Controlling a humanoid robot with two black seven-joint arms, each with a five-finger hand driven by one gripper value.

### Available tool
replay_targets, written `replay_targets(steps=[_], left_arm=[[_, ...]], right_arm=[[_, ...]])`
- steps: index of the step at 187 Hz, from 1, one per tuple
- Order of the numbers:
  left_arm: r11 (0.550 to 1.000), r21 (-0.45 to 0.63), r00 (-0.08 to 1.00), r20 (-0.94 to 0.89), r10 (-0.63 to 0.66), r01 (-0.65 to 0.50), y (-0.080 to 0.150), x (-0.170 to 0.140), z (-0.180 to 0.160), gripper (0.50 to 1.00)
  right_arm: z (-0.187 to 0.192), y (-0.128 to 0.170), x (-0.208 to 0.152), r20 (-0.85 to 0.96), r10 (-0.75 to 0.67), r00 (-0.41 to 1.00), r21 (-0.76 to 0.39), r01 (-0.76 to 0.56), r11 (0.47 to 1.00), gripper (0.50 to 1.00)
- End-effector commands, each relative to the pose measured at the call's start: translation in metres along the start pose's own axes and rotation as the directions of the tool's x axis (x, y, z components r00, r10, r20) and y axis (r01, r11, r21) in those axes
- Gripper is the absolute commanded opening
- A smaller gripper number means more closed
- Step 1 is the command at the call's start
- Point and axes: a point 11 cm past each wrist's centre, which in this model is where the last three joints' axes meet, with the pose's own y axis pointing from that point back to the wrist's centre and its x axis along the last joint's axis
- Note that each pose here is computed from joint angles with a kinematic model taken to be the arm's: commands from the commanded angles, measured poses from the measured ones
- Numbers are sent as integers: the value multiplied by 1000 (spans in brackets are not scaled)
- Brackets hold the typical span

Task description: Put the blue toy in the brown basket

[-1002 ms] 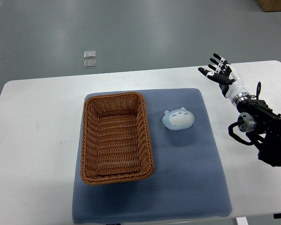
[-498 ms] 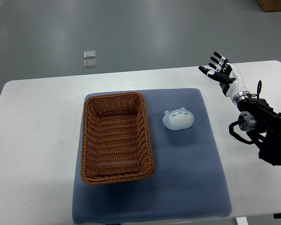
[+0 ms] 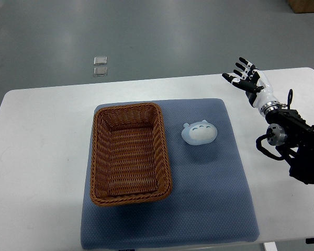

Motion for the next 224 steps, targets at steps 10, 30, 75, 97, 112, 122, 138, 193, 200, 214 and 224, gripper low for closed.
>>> replay_targets(steps=[10,30,75,97,112,122,138,193,200,214,224], left_arm=[[1000,0,1000,0,-1,1,0,0,0,1000],[1000,0,1000,-1,-1,1,0,0,0,1000],[1000,0,1000,-1,4,-4,0,1,0,1000],[1000,0,1000,-1,7,-7,0,3,0,1000],[1000,2,1000,-2,7,-7,0,3,-1,1000],[1000,2,1000,-2,7,-7,0,3,-1,1000],[1000,2,1000,-2,7,-7,0,3,-1,1000],[1000,3,1000,-2,7,-7,0,3,-2,1000],[1000,3,1000,-2,7,-7,0,3,-2,1000],[1000,3,1000,-2,7,-7,0,3,-2,1000],[1000,4,1000,-1,7,-7,0,3,-2,1000]], right_arm=[[0,0,-1,1,-4,1000,1,4,1000,911],[-2,0,0,3,-13,1000,4,13,1000,911],[-5,0,2,2,-32,999,8,32,999,911],[-9,-3,-2,-14,-46,999,14,46,999,911],[-9,-3,-3,-20,-53,998,11,53,999,911],[-9,-3,-5,-23,-58,998,12,58,998,911],[-10,-3,-7,-40,-76,996,14,76,997,911],[-10,0,-28,-246,-267,932,-27,269,963,909],[-11,1,-32,-277,-294,915,-29,298,954,909],[-18,4,-40,-368,-359,858,-41,370,928,909],[-19,7,-48,-423,-408,809,-58,426,903,909]])
